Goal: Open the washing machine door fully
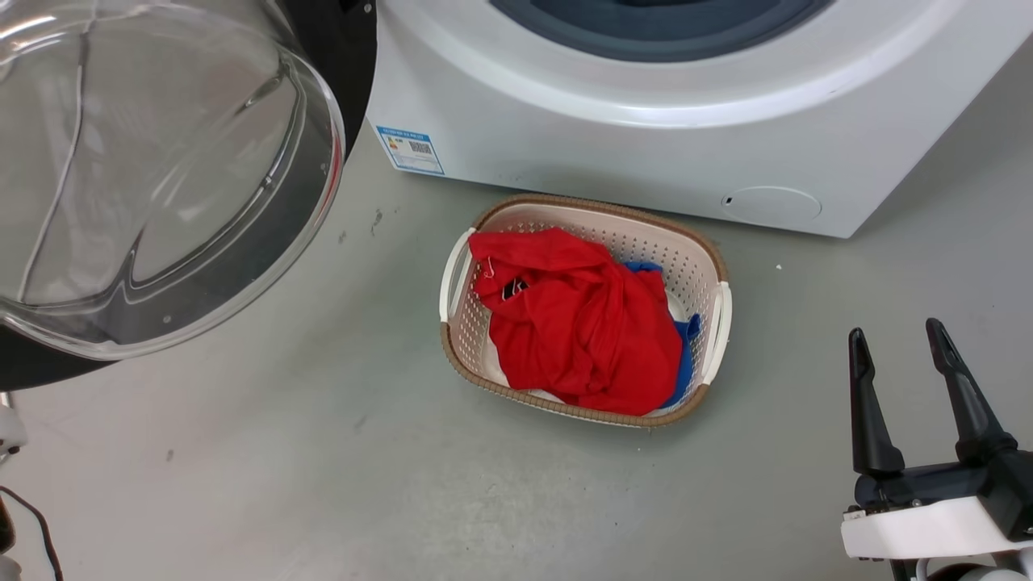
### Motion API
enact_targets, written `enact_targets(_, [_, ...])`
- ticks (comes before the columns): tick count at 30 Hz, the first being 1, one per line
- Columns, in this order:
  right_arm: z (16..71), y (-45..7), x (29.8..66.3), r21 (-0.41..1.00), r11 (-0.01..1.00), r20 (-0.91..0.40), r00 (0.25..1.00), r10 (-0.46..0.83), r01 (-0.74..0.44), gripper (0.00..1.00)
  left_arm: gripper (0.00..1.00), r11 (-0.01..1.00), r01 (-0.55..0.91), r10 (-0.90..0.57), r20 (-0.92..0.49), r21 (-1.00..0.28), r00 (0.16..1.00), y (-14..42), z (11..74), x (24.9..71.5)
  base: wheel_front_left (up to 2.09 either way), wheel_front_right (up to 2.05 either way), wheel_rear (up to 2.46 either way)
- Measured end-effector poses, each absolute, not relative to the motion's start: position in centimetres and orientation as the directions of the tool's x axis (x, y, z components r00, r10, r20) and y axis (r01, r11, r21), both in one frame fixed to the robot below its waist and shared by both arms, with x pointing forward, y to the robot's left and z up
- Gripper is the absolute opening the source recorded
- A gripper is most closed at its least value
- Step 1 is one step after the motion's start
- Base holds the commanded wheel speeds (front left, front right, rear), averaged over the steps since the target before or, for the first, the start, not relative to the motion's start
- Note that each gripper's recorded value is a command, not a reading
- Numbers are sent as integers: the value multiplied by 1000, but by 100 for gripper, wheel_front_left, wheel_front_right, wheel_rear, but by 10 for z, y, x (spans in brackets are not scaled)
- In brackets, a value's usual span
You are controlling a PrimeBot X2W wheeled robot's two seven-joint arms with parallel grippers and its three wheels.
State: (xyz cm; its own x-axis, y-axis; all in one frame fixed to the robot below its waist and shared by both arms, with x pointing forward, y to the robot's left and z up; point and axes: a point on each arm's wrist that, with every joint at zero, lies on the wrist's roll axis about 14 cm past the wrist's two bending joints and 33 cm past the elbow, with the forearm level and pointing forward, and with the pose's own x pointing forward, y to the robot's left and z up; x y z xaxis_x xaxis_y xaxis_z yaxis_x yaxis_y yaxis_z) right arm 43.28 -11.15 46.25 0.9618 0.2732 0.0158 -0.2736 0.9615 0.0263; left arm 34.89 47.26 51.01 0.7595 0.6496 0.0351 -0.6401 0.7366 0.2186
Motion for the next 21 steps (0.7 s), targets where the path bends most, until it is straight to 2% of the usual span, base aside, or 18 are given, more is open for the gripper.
enact_targets(12, [490, -116, 418, 20, 966, 73, 964, 256, -258, 100, 0, 773, -595, 576, 151, 221, 803, 450, 549, 344, 0, 0, 0])
enact_targets(21, [518, -138, 396, 43, 979, 137, 971, 194, -201, 100, 0, 843, -490, 422, 292, 223, 859, 391, 590, 341, 0, 0, 0])
